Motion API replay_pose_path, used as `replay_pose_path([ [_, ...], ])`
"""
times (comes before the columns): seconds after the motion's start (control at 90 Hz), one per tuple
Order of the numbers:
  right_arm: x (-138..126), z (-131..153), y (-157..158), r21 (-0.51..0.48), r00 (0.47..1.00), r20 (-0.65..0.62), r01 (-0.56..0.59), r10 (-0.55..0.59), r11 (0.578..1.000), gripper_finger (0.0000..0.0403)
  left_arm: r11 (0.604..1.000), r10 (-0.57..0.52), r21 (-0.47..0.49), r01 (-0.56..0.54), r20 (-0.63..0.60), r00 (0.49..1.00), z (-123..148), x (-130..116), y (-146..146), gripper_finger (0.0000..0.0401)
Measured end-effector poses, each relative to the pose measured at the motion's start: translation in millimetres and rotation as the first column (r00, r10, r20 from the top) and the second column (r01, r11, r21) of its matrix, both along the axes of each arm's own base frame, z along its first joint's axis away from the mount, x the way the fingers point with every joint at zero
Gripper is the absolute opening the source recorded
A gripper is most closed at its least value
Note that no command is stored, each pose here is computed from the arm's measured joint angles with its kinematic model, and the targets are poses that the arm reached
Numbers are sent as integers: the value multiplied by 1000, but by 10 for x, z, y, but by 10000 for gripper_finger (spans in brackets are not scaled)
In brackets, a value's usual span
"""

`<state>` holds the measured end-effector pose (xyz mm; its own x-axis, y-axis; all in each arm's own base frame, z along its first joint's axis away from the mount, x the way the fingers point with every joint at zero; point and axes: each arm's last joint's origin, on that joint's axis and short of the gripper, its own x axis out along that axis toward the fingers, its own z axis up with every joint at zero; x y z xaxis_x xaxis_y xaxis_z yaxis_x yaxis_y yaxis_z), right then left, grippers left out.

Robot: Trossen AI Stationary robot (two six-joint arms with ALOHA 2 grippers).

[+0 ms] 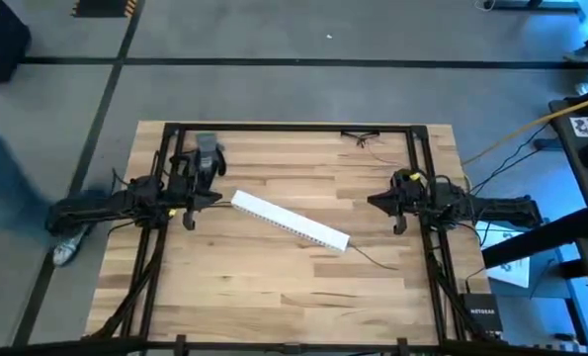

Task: Ziptie cables
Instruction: Return to Home Position

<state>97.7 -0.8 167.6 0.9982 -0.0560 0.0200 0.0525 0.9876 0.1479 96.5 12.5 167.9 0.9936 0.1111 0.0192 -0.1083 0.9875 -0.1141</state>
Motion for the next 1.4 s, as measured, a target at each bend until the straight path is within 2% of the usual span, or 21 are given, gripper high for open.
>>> replay_pose_path([
  [0.167, 1, -1, 0, -50, 1000, -4, 1, -1, 999, 24, 999, 14, 38, -14, -8, 1000, -4, 0, 6, 5],
  [1.4, 1, -3, 0, -48, 1000, -5, 1, -1, 999, 24, 999, 18, 35, -18, -10, 1000, -7, 0, 7, 5],
])
